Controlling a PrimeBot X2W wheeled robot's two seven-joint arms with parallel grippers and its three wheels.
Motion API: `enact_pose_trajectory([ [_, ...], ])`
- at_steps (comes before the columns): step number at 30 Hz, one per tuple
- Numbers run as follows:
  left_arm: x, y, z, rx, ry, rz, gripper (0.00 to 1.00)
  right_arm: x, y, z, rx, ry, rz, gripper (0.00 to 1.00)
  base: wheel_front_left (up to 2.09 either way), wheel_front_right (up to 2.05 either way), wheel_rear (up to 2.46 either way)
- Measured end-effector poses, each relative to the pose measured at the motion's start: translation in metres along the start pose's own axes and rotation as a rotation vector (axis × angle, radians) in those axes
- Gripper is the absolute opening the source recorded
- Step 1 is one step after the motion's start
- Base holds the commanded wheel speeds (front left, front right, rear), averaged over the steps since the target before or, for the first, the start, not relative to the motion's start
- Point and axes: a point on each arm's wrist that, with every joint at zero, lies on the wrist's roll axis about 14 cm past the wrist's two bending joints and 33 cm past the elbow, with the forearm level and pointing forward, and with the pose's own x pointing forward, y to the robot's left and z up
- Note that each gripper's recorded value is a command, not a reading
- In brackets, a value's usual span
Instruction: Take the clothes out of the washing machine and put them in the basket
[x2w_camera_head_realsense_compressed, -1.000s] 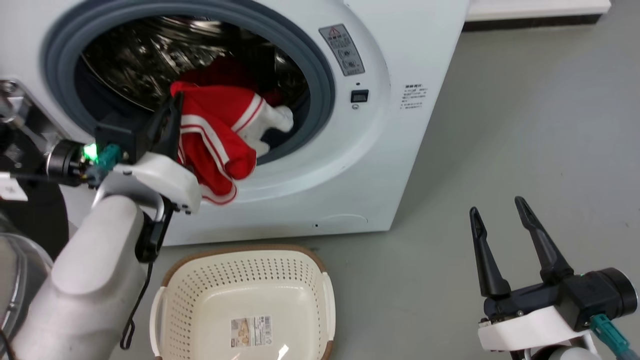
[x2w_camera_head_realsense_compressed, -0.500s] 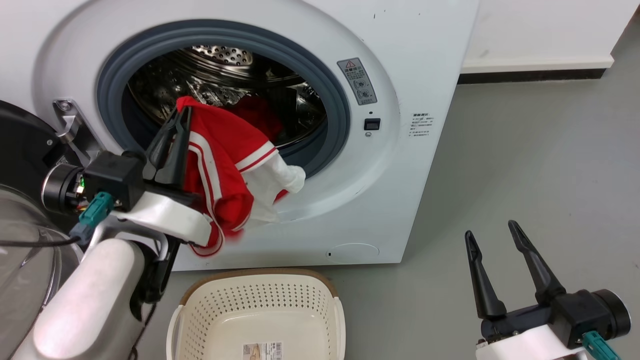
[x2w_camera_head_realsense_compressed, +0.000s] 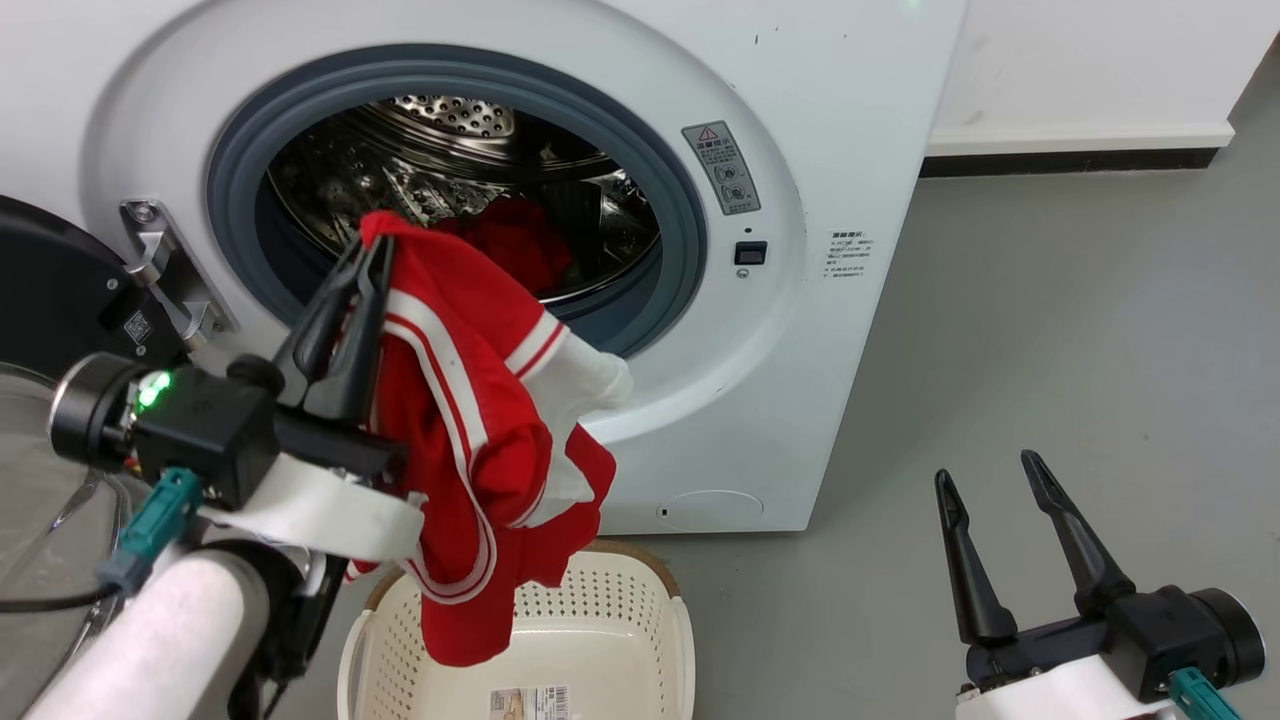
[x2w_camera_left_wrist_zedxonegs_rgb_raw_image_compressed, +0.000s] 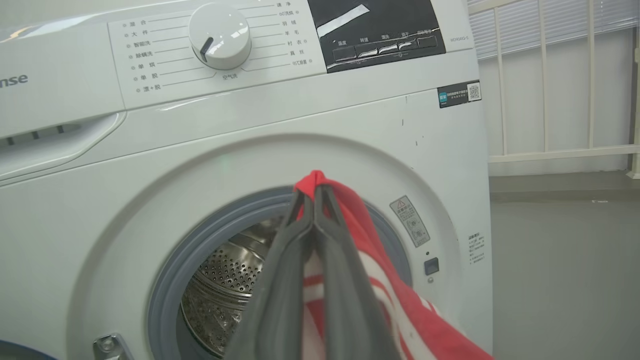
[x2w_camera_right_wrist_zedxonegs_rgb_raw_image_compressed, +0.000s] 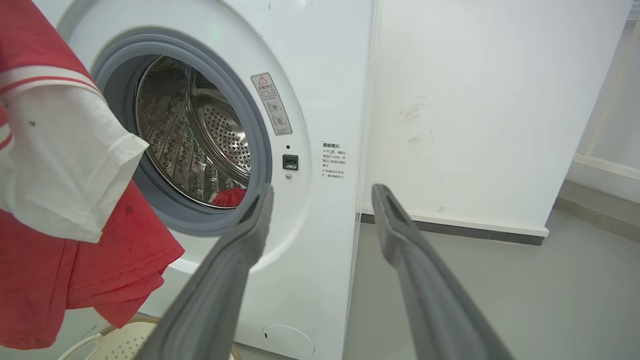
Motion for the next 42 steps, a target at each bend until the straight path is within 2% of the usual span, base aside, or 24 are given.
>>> enact_pose_trajectory([
  [7,-0.015,-0.013,-0.027,-0.069,0.086,-0.015,0.0,0.003,-0.002,-0.007,0.003,0.021,-0.006,1.0,0.0,0.0,0.0],
  [14,-0.035,-0.029,-0.085,-0.124,0.251,-0.04,0.0,0.013,-0.006,-0.016,0.001,0.04,-0.008,1.0,0.0,0.0,0.0],
  [21,-0.061,-0.057,-0.173,-0.195,0.484,-0.085,0.0,0.035,-0.014,-0.033,-0.011,0.068,-0.017,1.0,0.0,0.0,0.0],
  [29,-0.086,-0.074,-0.271,-0.263,0.717,-0.114,0.0,0.06,-0.029,-0.064,-0.021,0.117,-0.04,1.0,0.0,0.0,0.0],
  [37,-0.117,-0.088,-0.369,-0.285,0.959,-0.159,0.0,0.075,-0.052,-0.102,-0.037,0.182,-0.089,1.0,0.0,0.0,0.0],
  [42,-0.133,-0.102,-0.42,-0.27,1.087,-0.234,0.0,0.083,-0.063,-0.129,-0.042,0.224,-0.109,1.0,0.0,0.0,0.0],
])
